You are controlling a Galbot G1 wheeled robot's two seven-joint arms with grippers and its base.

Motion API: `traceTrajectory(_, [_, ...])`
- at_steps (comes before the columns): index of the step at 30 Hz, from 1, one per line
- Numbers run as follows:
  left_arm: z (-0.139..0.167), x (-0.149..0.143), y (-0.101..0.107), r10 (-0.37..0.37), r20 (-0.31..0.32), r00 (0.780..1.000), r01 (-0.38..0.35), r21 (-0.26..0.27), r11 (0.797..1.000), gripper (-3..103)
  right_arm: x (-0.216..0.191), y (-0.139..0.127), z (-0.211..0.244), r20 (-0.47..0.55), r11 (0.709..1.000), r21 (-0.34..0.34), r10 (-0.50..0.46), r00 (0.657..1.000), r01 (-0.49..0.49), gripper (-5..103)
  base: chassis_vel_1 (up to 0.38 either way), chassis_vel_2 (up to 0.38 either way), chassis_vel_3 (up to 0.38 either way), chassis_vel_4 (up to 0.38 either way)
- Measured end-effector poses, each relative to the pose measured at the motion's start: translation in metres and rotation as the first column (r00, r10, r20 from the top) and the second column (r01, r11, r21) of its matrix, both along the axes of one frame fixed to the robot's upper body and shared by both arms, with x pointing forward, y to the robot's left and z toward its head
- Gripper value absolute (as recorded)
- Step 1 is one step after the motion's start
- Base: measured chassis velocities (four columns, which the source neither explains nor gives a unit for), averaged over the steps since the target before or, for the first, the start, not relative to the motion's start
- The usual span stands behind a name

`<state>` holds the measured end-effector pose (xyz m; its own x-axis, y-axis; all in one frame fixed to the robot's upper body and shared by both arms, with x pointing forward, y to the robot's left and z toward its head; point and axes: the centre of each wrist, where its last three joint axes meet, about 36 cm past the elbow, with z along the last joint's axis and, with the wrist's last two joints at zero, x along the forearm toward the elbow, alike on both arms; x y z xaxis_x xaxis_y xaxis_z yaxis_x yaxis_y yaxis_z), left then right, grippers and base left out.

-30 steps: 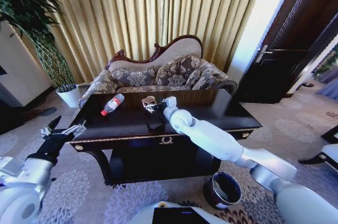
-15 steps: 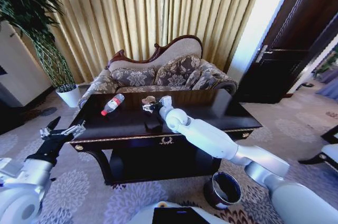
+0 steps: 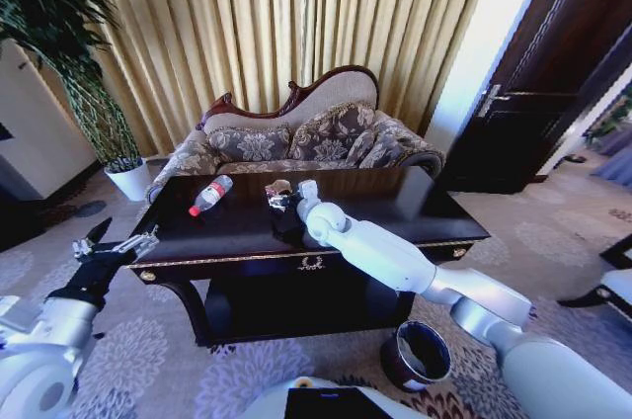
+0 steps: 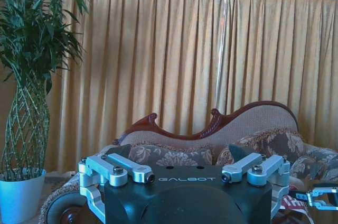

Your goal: Move to the front of the table and place the trash on the table into the trash bin.

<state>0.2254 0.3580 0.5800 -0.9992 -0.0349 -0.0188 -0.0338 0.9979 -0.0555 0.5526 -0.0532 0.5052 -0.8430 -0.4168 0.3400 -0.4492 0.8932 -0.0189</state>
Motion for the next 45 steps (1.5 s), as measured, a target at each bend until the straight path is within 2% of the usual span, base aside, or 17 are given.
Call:
traceTrajectory(19, [0.000, 0.000, 0.000, -0.006, 0.023, 1.000, 0.006, 0.005, 1.000, 100, 0.007, -0.003, -0.007, 0.005, 1.000, -0.010, -0.001, 1.000, 0.001, 100, 0.000, 0.000, 0.000, 0.000])
traceTrajectory(20, [0.000, 0.000, 0.000, -0.006, 0.024, 1.000, 0.006, 0.005, 1.000, 100, 0.007, -0.004, -0.007, 0.005, 1.000, -0.010, -0.001, 1.000, 0.001, 103, 0.000, 0.000, 0.000, 0.000])
traceTrajectory(22, [0.001, 0.000, 0.001, -0.005, 0.026, 1.000, 0.005, 0.006, 1.000, 100, 0.006, -0.004, -0.008, 0.003, 1.000, -0.009, 0.000, 1.000, 0.000, 94, 0.000, 0.000, 0.000, 0.000])
traceTrajectory(24, [0.001, 0.000, 0.001, -0.005, 0.026, 1.000, 0.005, 0.006, 1.000, 100, 0.005, -0.004, -0.008, 0.002, 1.000, -0.009, 0.001, 1.000, -0.001, 94, 0.000, 0.000, 0.000, 0.000])
traceTrajectory(27, [0.001, 0.000, 0.001, -0.006, 0.028, 1.000, 0.005, 0.006, 1.000, 100, 0.004, -0.003, -0.009, 0.000, 1.000, -0.007, 0.003, 1.000, -0.003, 79, 0.000, 0.000, 0.000, 0.000])
traceTrajectory(30, [0.001, 0.000, 0.001, -0.006, 0.029, 1.000, 0.006, 0.006, 1.000, 100, 0.004, -0.002, -0.010, -0.001, 1.000, -0.006, 0.005, 1.000, -0.005, 73, 0.000, 0.000, 0.000, 0.000])
traceTrajectory(31, [0.001, 0.000, 0.001, -0.006, 0.030, 1.000, 0.006, 0.007, 1.000, 100, 0.003, -0.002, -0.011, -0.001, 1.000, -0.005, 0.005, 1.000, -0.005, 62, 0.000, 0.000, 0.000, 0.000])
traceTrajectory(33, [0.001, 0.000, 0.001, -0.006, 0.030, 1.000, 0.006, 0.007, 1.000, 100, 0.003, -0.002, -0.011, 0.000, 1.000, -0.004, 0.005, 1.000, -0.005, 62, 0.000, 0.000, 0.000, 0.000])
traceTrajectory(36, [0.001, 0.000, 0.001, -0.006, 0.031, 1.000, 0.006, 0.007, 1.000, 100, 0.003, -0.003, -0.013, 0.004, 1.000, 0.004, 0.002, 1.000, -0.002, 46, 0.000, 0.000, 0.000, 0.000])
traceTrajectory(37, [0.001, 0.000, 0.001, -0.006, 0.031, 1.000, 0.006, 0.007, 1.000, 100, 0.003, -0.003, -0.013, 0.004, 1.000, 0.004, 0.002, 1.000, -0.002, 46, 0.000, 0.000, 0.000, 0.000])
traceTrajectory(39, [0.001, 0.000, 0.001, -0.007, 0.031, 0.999, 0.006, 0.006, 1.000, 100, 0.002, -0.004, -0.014, 0.004, 1.000, 0.004, 0.000, 1.000, 0.000, 35, 0.000, 0.000, 0.000, 0.000])
traceTrajectory(41, [0.001, 0.000, 0.001, -0.007, 0.032, 0.999, 0.007, 0.006, 1.000, 100, 0.002, -0.005, -0.014, 0.003, 1.000, 0.003, -0.001, 1.000, 0.001, 35, 0.000, 0.000, 0.000, 0.000])
traceTrajectory(42, [0.001, 0.000, 0.001, -0.007, 0.033, 0.999, 0.007, 0.006, 1.000, 100, 0.001, -0.005, -0.015, 0.004, 1.000, 0.004, 0.000, 1.000, 0.000, 25, 0.000, 0.000, 0.000, 0.000])
traceTrajectory(43, [0.001, 0.000, 0.001, -0.007, 0.033, 0.999, 0.007, 0.006, 1.000, 100, 0.001, -0.005, -0.015, 0.004, 1.000, 0.004, 0.000, 1.000, 0.000, 25, 0.000, 0.000, 0.000, 0.000])
traceTrajectory(45, [0.001, 0.000, 0.001, -0.008, 0.035, 0.999, 0.008, 0.007, 1.000, 100, 0.000, -0.006, -0.015, 0.003, 1.000, 0.006, 0.001, 1.000, -0.001, 14, 0.000, 0.000, 0.000, 0.000])
